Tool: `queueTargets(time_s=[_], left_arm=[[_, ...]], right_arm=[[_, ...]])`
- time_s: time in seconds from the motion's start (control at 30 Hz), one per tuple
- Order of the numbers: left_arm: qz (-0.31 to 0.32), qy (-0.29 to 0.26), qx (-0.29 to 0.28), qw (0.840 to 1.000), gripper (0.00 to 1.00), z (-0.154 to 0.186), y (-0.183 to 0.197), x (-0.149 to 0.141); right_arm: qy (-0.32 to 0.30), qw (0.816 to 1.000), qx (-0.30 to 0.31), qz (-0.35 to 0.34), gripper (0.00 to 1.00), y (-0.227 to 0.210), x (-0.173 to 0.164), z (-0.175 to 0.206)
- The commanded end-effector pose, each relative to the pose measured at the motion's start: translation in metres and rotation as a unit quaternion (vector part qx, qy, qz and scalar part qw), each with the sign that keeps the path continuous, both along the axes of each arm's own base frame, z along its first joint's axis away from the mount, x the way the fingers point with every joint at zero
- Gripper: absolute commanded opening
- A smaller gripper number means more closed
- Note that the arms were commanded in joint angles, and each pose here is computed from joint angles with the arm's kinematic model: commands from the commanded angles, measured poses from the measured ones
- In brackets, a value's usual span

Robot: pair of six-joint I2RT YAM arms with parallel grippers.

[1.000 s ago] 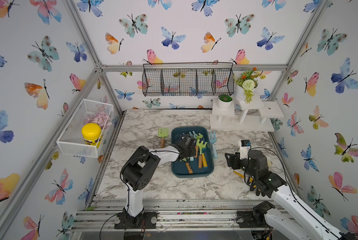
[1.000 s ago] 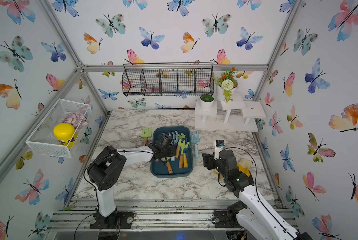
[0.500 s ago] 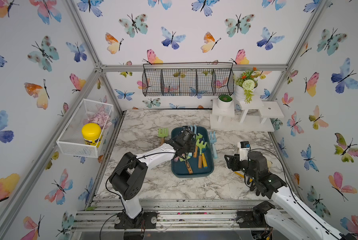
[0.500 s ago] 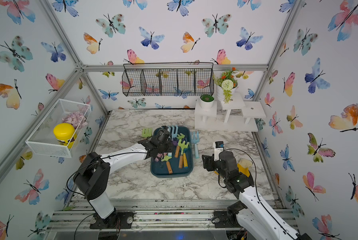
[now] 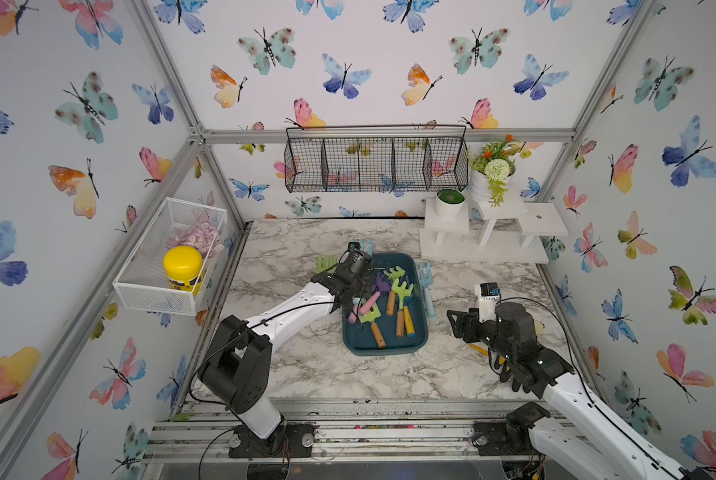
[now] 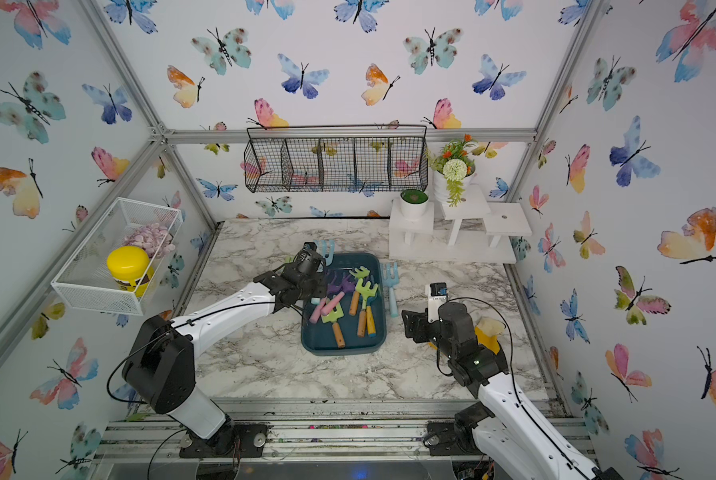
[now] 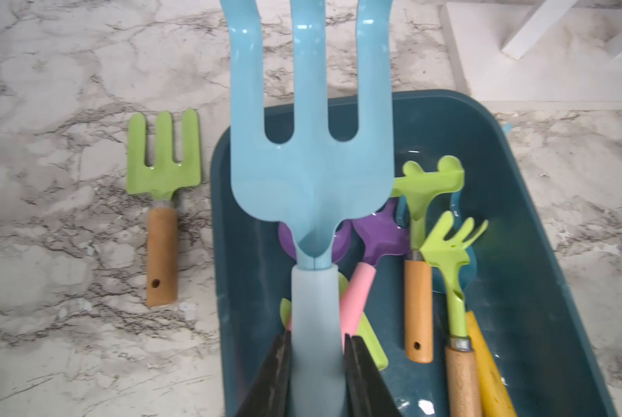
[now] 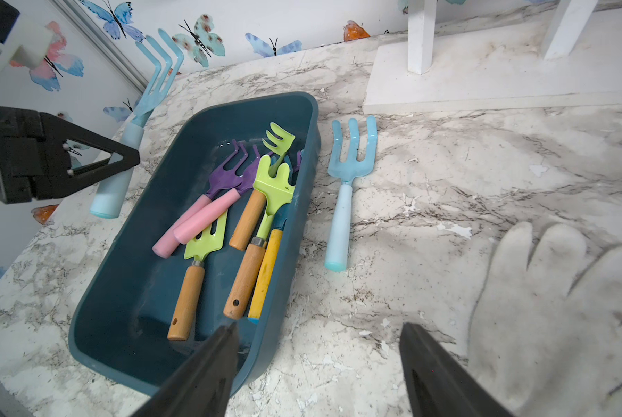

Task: Take the hand rake out of the storage box
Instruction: Pick up the rake from the storage box, then place the rake at the center of the board.

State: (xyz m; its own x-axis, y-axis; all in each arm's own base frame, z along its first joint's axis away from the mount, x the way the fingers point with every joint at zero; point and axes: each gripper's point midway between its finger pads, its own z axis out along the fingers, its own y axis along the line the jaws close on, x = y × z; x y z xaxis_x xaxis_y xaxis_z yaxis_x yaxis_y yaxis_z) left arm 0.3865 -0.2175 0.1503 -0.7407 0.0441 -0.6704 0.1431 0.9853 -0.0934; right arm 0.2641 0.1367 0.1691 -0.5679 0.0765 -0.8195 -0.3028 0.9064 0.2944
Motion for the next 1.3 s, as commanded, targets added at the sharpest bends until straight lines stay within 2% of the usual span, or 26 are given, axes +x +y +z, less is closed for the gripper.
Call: queueTargets(time_s=[0.0,0.23,0.5,0.77,1.0,1.27], left_arm=[[0.012,-0.022,0.035,0.999,0.20,0.017,0.029,0.007],[0.046,-0.020,0.100,0.994,0.17,0.009,0.075,0.020],[0.072,0.001,0.114,0.991,0.17,-0.015,0.107,0.035],[0.086,0.031,0.159,0.983,0.15,-0.043,0.134,0.049],[0.091,0.056,0.175,0.979,0.15,-0.065,0.150,0.065],[0.100,0.087,0.166,0.977,0.15,-0.091,0.173,0.075]], right_arm=[[0.013,1.000,0.004,0.013,0.77,0.003,-0.005,-0.007],[0.021,0.999,0.010,0.035,0.84,0.010,-0.008,-0.010],[0.033,0.996,0.026,0.076,0.93,0.024,-0.016,-0.013],[0.038,0.994,0.031,0.095,0.93,0.030,-0.019,-0.014],[0.038,0.993,0.038,0.106,0.93,0.033,-0.021,-0.014],[0.042,0.992,0.039,0.111,0.92,0.035,-0.022,-0.016]])
